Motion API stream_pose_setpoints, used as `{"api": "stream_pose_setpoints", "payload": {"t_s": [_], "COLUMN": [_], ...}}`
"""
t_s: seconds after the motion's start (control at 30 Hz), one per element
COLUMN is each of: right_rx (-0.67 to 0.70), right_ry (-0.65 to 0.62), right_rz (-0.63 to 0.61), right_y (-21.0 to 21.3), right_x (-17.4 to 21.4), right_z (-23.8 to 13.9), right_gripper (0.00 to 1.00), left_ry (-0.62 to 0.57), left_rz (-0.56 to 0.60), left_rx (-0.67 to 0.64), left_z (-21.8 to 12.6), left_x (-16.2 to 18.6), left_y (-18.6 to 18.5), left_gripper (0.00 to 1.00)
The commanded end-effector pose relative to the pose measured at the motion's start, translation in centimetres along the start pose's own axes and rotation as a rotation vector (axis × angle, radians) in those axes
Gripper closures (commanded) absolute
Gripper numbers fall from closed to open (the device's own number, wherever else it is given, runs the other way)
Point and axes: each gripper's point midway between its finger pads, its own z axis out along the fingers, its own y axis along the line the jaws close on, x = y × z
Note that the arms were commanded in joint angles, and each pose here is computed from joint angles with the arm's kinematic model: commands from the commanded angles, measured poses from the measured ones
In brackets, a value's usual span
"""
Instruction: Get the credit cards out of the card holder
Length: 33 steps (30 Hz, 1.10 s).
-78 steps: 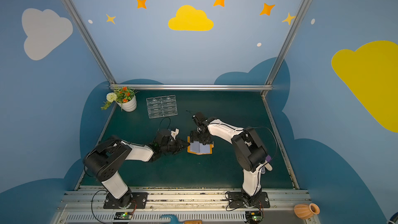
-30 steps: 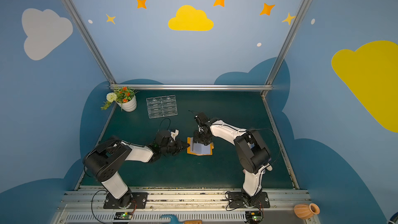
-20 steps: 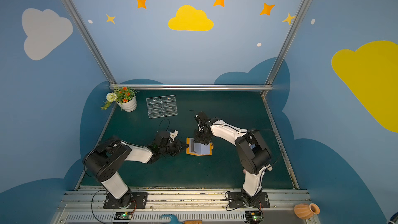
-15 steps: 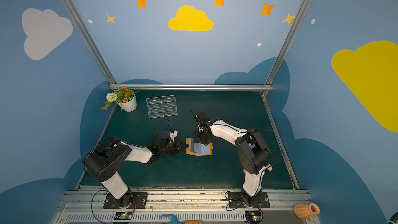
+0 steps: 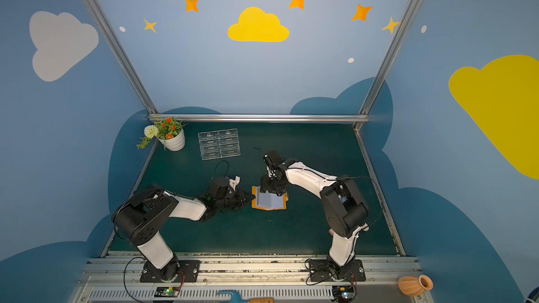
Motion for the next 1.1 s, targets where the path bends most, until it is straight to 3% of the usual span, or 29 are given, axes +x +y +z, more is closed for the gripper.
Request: {"api": "stream_pose_setpoints", "payload": {"t_s": [0.0, 0.17, 0.4, 1.07], "right_rx": [-0.038, 0.011, 0.151, 0.19], "right_ry": [-0.016, -0.003, 0.032, 0.09], "right_rz": [-0.031, -0.045, -0.075, -0.078], "right_y": [1.5, 1.2, 0.0, -0.8], "right_x": [-0.3, -0.1, 0.2, 1.0], "right_z": [-1.4, -1.4, -0.1, 2.2], "right_gripper": [0.43, 0.42, 0.23, 0.21], "left_ry": [-0.013, -0.016, -0.015, -0.016], "left_rz": [0.001, 0.003, 0.006, 0.011], "left_rx": [0.002, 0.003, 0.008, 0.017], "left_z": [-0.2, -0.3, -0.3, -0.4], "left_x": [-0.2, -0.3, -0.3, -0.3], "left_y": [0.2, 0.2, 0.0, -0.3], "left_gripper": [0.96, 0.96, 0.96, 0.96]}}
